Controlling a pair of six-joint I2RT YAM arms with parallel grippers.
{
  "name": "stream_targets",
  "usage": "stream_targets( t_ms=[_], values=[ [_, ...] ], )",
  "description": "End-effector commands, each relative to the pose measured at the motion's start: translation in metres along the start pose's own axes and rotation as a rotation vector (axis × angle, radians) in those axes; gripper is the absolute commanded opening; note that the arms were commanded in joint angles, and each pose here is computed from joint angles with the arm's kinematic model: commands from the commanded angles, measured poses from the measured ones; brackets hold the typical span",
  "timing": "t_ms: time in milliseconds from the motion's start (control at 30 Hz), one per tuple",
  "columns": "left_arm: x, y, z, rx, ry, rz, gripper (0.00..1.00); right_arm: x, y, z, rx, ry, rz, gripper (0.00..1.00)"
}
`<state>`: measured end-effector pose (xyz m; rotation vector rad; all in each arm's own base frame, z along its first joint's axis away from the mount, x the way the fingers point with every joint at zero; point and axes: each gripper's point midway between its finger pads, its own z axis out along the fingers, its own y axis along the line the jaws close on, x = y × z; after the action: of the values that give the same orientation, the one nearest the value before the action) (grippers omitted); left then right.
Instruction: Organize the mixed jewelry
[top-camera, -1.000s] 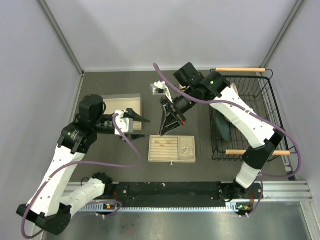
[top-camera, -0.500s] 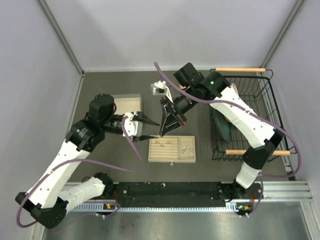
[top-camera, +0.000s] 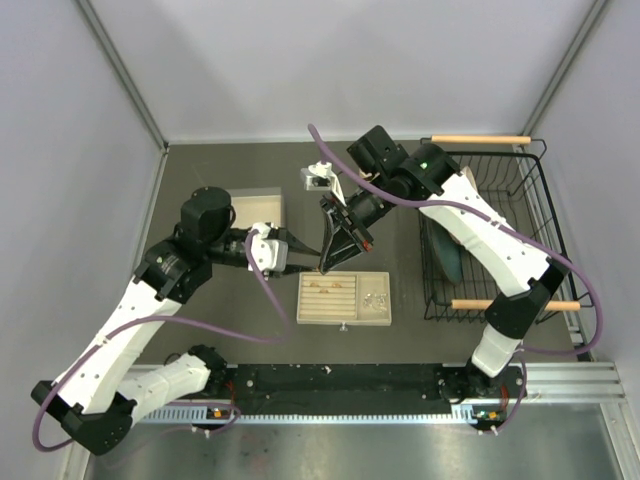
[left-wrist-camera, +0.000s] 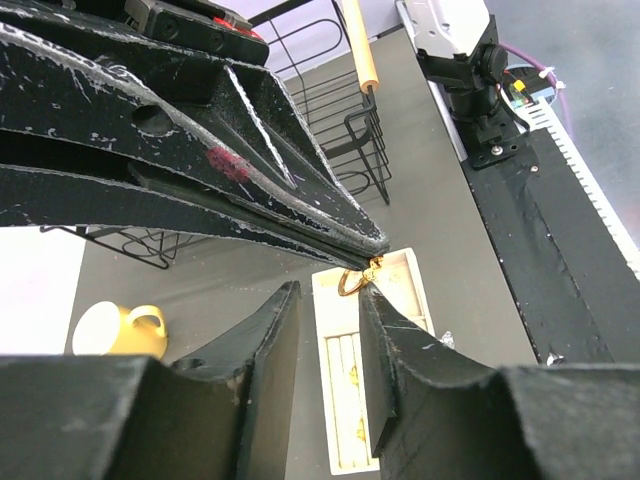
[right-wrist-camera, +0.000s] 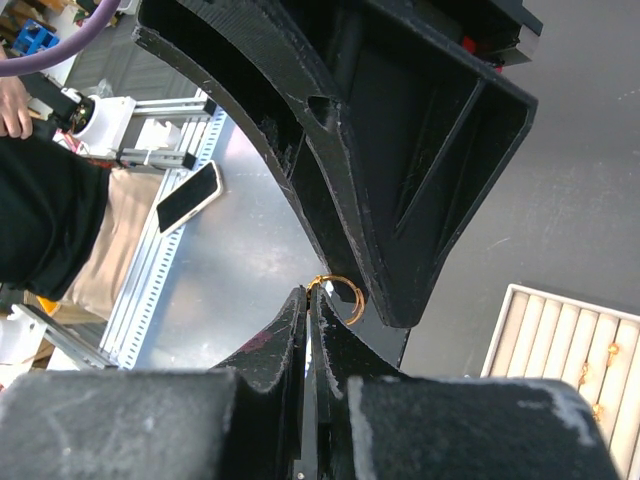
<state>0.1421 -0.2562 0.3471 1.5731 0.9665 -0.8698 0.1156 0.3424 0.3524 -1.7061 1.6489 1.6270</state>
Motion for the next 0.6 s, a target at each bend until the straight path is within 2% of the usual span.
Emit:
stream_targets(
  t_ms=[0, 400, 567],
  values=[
    [-0.011, -0.004, 0.001, 0.018, -0.044, 0.022, 0.33, -0.014, 0.015, -0.002, -0.027, -0.028, -0.080, 0.00],
    [-0.016, -0.011, 0.001, 0.036, -0.064, 0.011, 0.31, -0.012, 0.006, 0.001, -0.011, -0.015, -0.070, 0.00],
    [-0.023, -0.011, 0.000, 0.033, -0.079, 0.010, 0.26, -0.012, 0.004, 0.001, -0.004, -0.013, -0.070, 0.00]
  ],
)
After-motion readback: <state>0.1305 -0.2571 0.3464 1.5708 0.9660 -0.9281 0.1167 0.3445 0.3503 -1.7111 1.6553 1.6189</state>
